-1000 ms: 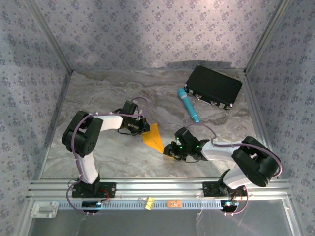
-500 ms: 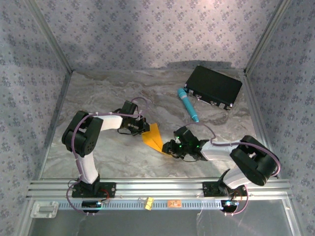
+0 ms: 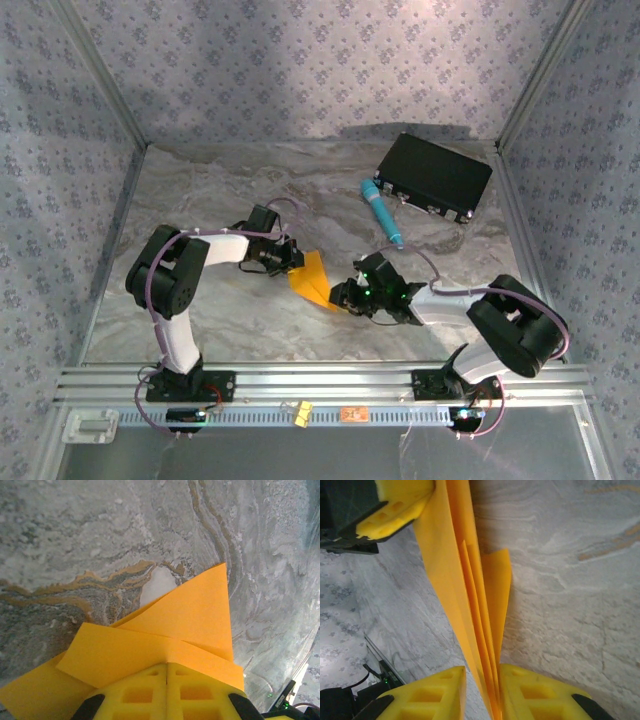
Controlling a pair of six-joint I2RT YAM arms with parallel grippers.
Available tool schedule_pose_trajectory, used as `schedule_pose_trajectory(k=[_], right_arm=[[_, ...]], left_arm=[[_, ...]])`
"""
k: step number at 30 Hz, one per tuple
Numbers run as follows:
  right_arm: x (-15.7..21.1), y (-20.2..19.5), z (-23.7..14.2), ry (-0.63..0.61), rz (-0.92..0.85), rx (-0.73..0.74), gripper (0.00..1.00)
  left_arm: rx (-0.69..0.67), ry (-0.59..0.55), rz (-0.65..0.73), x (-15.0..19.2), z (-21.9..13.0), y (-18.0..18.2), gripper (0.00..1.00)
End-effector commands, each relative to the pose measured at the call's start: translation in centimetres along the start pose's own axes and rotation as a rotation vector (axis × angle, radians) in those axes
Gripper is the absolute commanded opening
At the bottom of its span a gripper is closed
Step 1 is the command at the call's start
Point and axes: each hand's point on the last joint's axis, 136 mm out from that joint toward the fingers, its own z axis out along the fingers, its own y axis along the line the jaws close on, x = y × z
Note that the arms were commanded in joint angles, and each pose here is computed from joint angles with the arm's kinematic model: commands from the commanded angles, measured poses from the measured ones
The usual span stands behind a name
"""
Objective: Fold a paper plane with a square sheet of paper (pick it up from the middle)
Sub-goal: Turn over the paper at the center of the table.
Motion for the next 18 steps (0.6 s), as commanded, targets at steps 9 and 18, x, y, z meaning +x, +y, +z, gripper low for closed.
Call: schedule_pose_trajectory(k=[9,18], right_arm=[[-0.1,0.3,0.8,0.018,-0.031,-0.033,0.18],[0.6,-0.9,0.2,0.033,-0.075,0.026,0.05]], left_arm=[[-0.057,0.021,-0.059,0.9,0.6,2.2,0.06],[-0.023,-0.023,0.002,-0.6,-1.2,-0.1,0.15]])
